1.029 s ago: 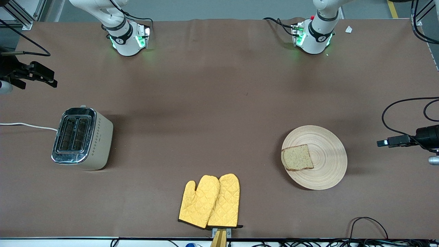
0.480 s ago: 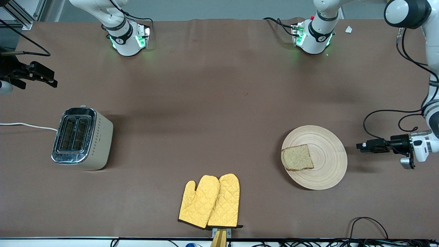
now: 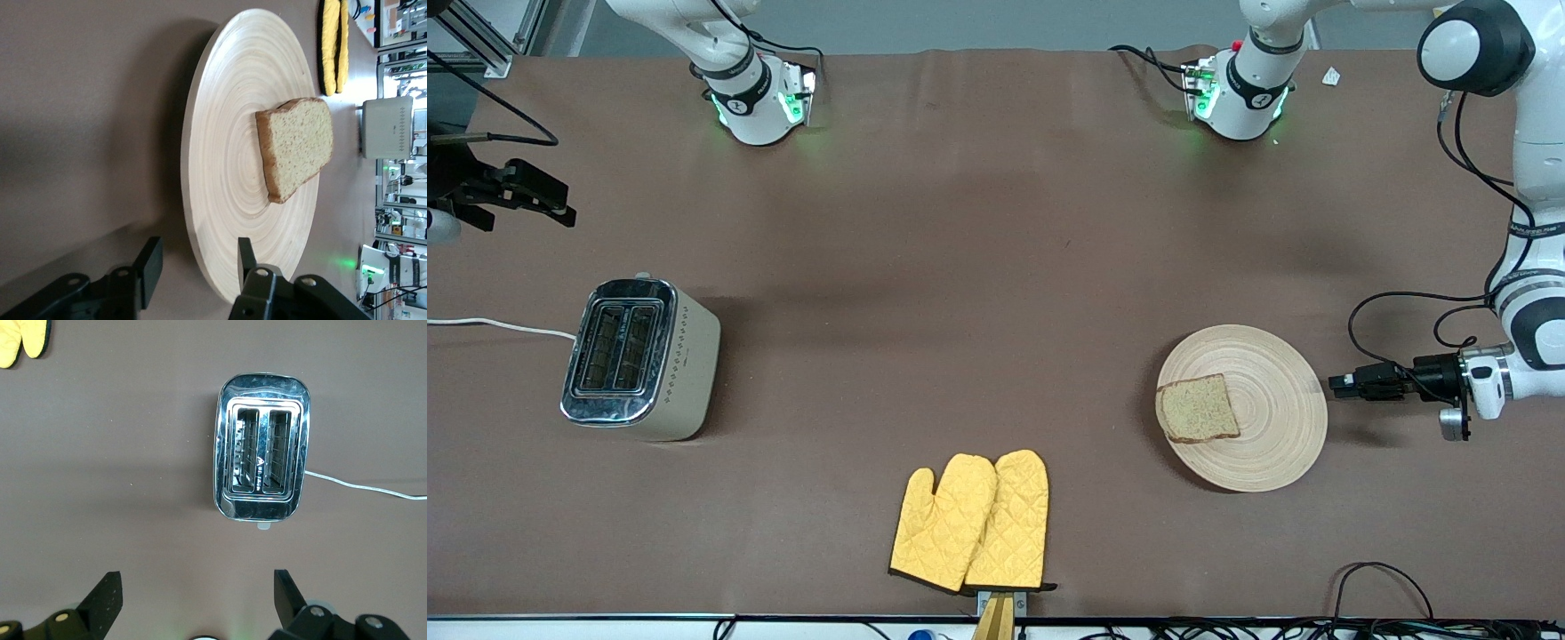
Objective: Move plate and put bread in toaster
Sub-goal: 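Reach the left gripper to the wooden plate rim and grip it, then drag the plate with the left gripper while the right gripper approaches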
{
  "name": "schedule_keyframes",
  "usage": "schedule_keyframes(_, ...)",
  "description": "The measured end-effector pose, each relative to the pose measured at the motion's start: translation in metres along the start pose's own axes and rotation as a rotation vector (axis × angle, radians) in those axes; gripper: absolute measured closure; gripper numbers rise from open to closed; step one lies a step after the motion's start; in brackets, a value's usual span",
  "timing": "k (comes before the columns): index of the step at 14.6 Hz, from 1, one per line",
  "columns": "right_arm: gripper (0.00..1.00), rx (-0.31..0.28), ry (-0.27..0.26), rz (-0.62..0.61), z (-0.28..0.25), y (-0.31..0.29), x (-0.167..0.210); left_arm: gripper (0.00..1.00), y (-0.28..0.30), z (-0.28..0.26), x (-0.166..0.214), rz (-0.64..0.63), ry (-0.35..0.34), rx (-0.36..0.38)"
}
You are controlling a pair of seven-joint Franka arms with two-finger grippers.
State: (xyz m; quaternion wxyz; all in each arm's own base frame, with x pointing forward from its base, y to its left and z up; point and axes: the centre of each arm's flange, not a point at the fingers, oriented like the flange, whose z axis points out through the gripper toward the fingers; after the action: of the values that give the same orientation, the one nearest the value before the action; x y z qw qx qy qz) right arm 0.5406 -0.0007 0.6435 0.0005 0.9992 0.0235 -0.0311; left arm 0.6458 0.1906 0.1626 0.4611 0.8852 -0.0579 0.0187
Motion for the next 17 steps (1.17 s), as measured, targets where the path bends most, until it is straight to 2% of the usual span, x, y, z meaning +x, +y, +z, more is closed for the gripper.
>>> schedule_keyframes(6,0.00,0.000,0.000,-0.001,0.000,-0.001,0.000,0.48,-0.009,0.023,0.000,-0.024,0.024,-0.062)
schedule_keyframes(9,0.00,0.001,0.000,-0.002,0.000,-0.001,0.000,0.50,-0.011,0.037,0.004,-0.026,0.037,-0.068)
schedule_keyframes(11,0.00,0.001,0.000,-0.003,0.000,-0.001,0.000,0.62,-0.005,0.043,0.009,-0.016,0.031,-0.066)
schedule_keyframes(12,0.00,0.002,0.000,-0.003,0.000,-0.002,0.000,0.62,-0.003,0.045,0.011,-0.012,0.029,-0.063)
schedule_keyframes(13,0.00,0.002,0.000,-0.003,0.000,-0.002,0.000,0.70,-0.002,0.047,0.012,-0.010,0.027,-0.062)
schedule_keyframes(15,0.00,0.002,0.000,-0.003,0.000,-0.002,0.000,0.74,-0.004,0.051,0.011,-0.012,0.023,-0.064)
schedule_keyframes(17,0.00,0.002,0.000,-0.003,0.000,-0.002,0.000,0.88,-0.006,0.055,0.010,-0.015,0.019,-0.067)
